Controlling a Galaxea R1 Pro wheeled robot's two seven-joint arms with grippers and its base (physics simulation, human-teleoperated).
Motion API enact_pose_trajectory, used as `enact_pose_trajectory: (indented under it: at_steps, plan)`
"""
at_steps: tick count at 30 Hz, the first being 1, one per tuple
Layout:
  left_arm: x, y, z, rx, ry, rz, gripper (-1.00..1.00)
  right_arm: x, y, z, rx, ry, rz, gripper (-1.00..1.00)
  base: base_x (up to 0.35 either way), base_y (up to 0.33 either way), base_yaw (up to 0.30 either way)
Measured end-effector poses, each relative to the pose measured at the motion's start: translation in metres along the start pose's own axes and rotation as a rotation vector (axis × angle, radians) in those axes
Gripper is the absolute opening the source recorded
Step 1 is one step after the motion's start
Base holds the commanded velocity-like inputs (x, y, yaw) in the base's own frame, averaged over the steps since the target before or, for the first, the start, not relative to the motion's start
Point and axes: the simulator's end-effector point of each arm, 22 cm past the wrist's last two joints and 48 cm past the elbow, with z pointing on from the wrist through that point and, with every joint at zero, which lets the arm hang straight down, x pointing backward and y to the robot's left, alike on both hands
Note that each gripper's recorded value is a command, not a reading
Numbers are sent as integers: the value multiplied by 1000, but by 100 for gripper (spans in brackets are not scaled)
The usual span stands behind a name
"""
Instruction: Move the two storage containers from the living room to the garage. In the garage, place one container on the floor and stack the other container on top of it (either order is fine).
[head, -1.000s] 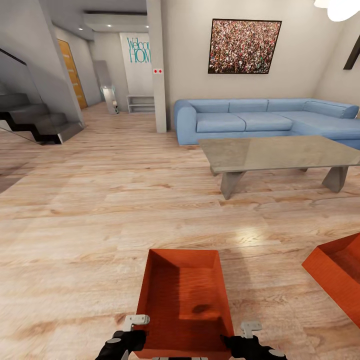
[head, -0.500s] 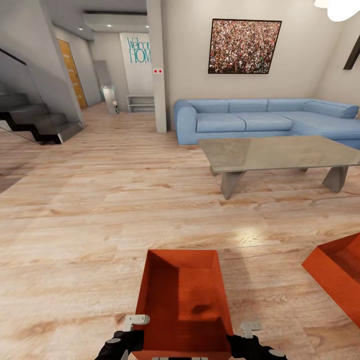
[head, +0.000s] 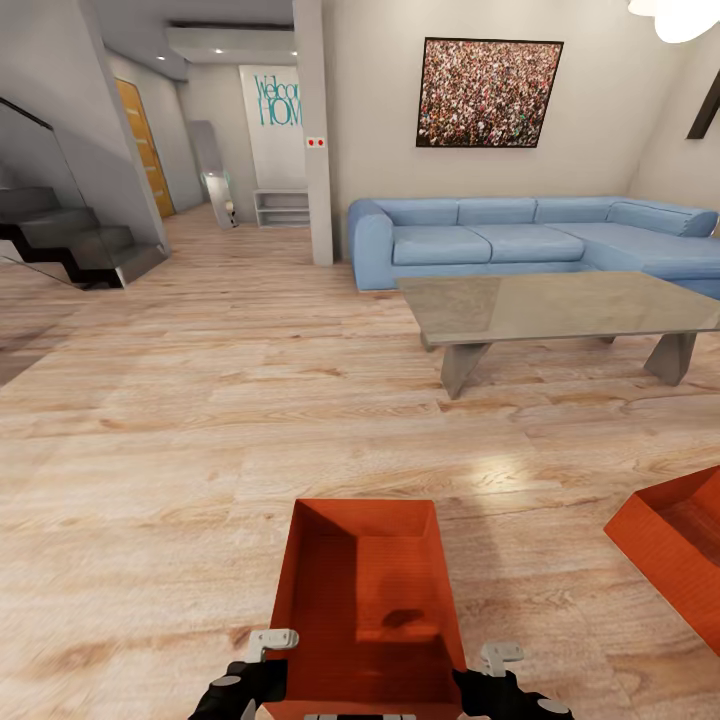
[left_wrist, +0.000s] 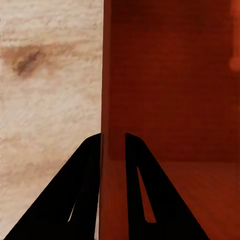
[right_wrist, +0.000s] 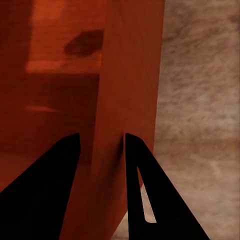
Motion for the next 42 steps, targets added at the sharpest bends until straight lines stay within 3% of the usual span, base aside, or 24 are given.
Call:
enact_pose_trajectory:
  at_steps: [5, 42]
  plan:
    - [0, 0, 0, 0, -1, 0, -100, 0, 0, 0, 0, -1, 1, -100, 0, 0, 0]
    - [-67, -4, -73, 0, -30, 1, -100, -72, 22, -65, -2, -29, -8, -100, 0, 0, 0]
